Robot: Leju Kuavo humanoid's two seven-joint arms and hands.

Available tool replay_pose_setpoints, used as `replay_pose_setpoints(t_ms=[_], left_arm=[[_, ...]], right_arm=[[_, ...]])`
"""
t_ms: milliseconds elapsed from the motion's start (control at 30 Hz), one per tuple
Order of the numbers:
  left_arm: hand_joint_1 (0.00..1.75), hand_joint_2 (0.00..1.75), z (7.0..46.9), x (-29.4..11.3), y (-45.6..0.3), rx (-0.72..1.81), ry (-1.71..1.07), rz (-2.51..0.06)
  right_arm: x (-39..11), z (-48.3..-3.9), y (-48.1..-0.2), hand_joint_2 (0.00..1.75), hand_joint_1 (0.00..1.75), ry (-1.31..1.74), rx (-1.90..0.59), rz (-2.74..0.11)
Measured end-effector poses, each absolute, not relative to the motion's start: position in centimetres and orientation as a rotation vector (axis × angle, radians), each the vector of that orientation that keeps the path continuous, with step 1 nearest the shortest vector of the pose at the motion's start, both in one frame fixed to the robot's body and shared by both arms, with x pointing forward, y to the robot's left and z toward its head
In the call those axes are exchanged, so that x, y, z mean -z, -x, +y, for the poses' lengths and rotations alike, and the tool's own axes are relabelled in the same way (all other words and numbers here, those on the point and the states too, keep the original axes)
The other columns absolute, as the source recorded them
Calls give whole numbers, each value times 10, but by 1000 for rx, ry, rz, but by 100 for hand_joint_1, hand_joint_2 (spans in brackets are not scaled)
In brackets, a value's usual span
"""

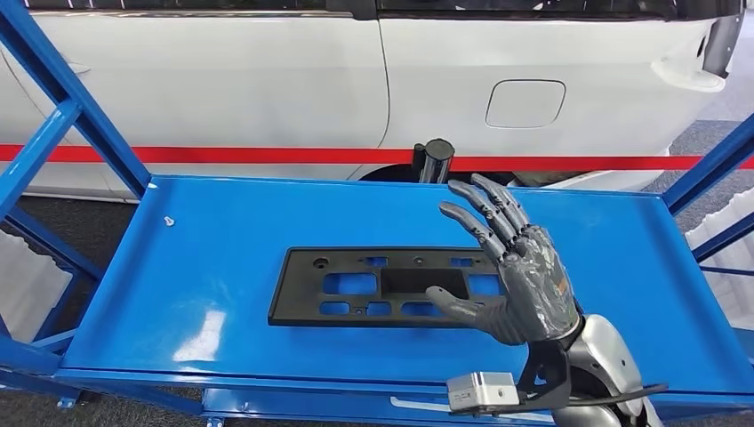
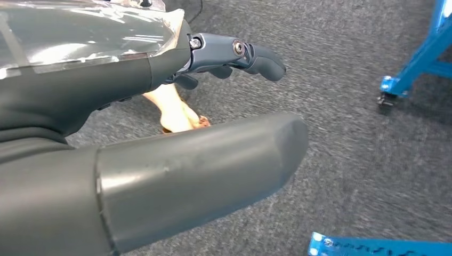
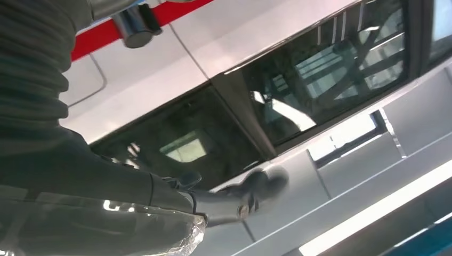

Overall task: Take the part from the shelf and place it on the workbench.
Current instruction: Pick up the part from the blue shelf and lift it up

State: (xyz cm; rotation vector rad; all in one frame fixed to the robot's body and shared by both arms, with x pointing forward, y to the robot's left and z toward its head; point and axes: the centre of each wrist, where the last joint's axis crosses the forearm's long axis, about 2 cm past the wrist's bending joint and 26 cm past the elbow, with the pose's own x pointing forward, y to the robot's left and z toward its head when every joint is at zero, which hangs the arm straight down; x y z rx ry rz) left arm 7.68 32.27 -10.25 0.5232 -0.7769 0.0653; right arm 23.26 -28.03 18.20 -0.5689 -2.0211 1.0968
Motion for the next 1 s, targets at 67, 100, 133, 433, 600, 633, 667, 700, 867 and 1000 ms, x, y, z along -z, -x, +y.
replay_pose_setpoints(t_ms=[67,100,133,433,600,633,667,700,867,1000], left_arm=[[0,0,322,102,-82,-66,-522,-783],[0,0,321,101,-84,-65,-523,-785],[0,0,320,101,-84,-64,-526,-784],[0,0,312,104,-68,-97,-555,-738],[0,0,308,105,-66,-110,-559,-730],[0,0,307,105,-65,-111,-557,-731],[0,0,305,105,-65,-112,-554,-732],[0,0,304,105,-64,-112,-550,-733],[0,0,290,106,-64,-95,-512,-733],[0,0,281,105,-64,-79,-493,-726]], right_arm=[[-179,-281,-217,175,0,544,-1117,-1991],[-175,-282,-207,175,0,527,-1134,-1961],[-171,-282,-195,175,0,510,-1154,-1927],[-161,-297,-125,175,0,440,-1288,-1684],[-164,-305,-117,175,0,405,-1360,-1590],[-164,-305,-115,175,0,402,-1375,-1574],[-165,-306,-115,175,0,401,-1387,-1562],[-165,-306,-115,175,0,398,-1397,-1554],[-161,-303,-127,175,0,352,-1451,-1529],[-143,-296,-146,175,0,287,-1531,-1496]])
